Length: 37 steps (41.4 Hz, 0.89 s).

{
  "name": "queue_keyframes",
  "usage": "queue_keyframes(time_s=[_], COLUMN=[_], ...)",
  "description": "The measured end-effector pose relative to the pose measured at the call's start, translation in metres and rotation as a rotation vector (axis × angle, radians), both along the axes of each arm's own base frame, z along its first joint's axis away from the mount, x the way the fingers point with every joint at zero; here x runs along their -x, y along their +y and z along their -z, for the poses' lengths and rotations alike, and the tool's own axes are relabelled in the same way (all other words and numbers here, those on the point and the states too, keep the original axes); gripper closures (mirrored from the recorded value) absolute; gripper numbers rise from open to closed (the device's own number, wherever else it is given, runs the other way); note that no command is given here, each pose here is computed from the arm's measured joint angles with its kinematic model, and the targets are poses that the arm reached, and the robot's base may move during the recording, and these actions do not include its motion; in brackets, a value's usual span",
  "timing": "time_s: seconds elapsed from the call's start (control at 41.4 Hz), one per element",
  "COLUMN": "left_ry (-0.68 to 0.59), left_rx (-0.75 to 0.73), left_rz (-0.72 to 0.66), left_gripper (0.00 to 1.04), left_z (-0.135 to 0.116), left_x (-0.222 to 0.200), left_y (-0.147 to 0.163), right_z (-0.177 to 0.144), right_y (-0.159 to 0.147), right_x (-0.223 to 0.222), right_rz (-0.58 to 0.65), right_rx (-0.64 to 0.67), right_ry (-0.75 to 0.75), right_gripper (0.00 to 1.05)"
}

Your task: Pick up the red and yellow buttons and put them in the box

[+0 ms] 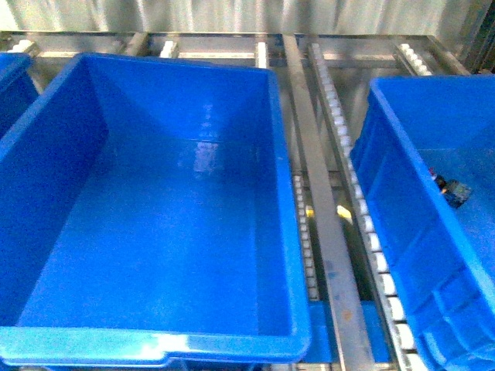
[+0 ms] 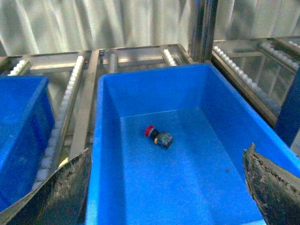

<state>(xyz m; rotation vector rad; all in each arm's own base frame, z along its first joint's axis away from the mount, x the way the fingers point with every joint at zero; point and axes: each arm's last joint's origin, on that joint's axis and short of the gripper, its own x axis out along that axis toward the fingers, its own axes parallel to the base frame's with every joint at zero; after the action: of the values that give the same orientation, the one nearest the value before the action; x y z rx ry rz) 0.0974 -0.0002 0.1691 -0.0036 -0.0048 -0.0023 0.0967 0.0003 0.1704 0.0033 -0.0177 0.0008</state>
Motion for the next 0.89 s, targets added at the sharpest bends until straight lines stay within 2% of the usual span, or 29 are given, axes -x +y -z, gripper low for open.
queue_keyframes(time_s=[0.894], left_ry=[0.0], left_rx=[0.0], left_rz=[-0.005], left_gripper=[0.08], left_z=[0.0], left_x=[0.0], left_y=[0.0001], right_z=[0.0002], right_y=[0.0001], right_x=[0.0], right_rz=[-0.008], right_rx=[0.001], right_ry=[0.002], right_gripper=[0.07])
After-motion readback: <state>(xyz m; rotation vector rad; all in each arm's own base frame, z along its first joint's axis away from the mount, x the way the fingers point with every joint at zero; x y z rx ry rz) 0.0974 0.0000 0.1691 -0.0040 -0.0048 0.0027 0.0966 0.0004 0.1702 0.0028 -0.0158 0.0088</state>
